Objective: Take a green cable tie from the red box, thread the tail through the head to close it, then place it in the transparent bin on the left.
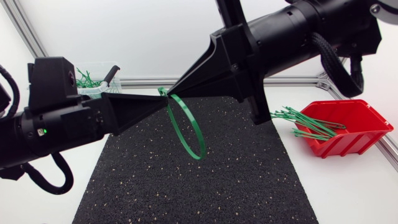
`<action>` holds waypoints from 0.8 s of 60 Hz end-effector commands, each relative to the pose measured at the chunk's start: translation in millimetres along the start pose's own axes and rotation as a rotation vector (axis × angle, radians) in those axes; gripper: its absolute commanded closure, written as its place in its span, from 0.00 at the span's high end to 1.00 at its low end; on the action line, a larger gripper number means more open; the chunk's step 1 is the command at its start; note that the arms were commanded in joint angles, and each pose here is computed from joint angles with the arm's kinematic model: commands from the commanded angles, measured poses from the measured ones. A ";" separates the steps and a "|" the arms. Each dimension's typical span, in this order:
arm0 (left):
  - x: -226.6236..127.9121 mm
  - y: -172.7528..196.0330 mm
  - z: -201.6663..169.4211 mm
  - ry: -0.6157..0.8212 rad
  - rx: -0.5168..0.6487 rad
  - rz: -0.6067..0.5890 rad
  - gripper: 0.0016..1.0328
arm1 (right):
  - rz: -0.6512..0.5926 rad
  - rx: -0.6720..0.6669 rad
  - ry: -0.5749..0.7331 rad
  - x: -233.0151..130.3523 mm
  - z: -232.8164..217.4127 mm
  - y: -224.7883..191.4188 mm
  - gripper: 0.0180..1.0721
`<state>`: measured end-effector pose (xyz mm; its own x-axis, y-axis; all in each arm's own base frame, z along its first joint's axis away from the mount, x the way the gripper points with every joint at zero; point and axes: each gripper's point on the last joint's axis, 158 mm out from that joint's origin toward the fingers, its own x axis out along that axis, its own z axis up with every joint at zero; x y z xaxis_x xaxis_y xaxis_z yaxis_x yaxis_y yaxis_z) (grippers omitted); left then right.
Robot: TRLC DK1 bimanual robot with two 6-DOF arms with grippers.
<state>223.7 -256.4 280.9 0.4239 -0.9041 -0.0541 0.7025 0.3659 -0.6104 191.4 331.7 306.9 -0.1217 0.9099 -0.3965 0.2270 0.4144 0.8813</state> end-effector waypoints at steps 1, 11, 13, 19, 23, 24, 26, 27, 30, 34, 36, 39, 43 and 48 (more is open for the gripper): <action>-3.4 -2.8 -3.8 -0.010 0.026 -0.008 0.03 | -0.014 0.087 0.000 6.5 11.6 -11.7 0.06; -5.3 -5.2 -2.2 -0.019 0.037 -0.011 0.03 | -0.016 0.106 0.000 9.7 16.6 -13.6 0.06; -5.1 -5.6 -2.4 -0.018 0.038 -0.012 0.03 | -0.017 0.109 0.000 10.4 17.5 -13.5 0.06; -5.9 -6.6 -1.5 -0.022 0.042 -0.013 0.03 | -0.017 0.115 0.000 12.1 20.6 -12.2 0.06; -7.6 -8.6 -1.0 -0.028 0.046 -0.017 0.03 | -0.016 0.125 -0.004 13.4 25.5 -12.5 0.06; -8.3 -9.6 -0.1 -0.032 0.049 -0.018 0.03 | -0.016 0.125 -0.004 13.9 26.3 -12.4 0.06; -8.7 -10.1 -0.3 -0.033 0.051 -0.018 0.03 | -0.016 0.125 -0.004 14.7 27.7 -11.9 0.06; -9.0 -9.8 0.5 -0.036 0.054 -0.015 0.03 | -0.016 0.125 -0.004 15.0 28.3 -11.5 0.06; -9.0 -10.5 0.5 -0.037 0.056 -0.016 0.03 | -0.014 0.125 -0.004 16.0 29.7 -8.9 0.06; -8.7 -10.6 -0.9 -0.034 0.056 -0.017 0.03 | -0.010 0.119 -0.001 17.1 29.7 -4.3 0.06; -8.8 -11.2 -0.8 -0.035 0.057 -0.018 0.03 | -0.007 0.116 0.000 17.8 29.6 -1.8 0.06; -9.3 -11.5 -0.9 -0.036 0.061 -0.018 0.03 | -0.005 0.109 0.004 18.9 28.0 1.1 0.06; -9.1 -10.3 -2.3 -0.033 0.066 -0.015 0.03 | 0.001 0.097 0.006 18.5 25.6 4.6 0.06; -8.3 -10.9 -4.4 -0.028 0.071 -0.015 0.03 | 0.014 0.079 0.002 14.6 22.0 10.5 0.06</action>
<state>227.1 -245.0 289.7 0.4896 -0.8716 -0.0230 0.7077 0.4127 -0.5735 205.1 344.7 290.7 -0.1524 0.9029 -0.4020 0.3199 0.4299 0.8443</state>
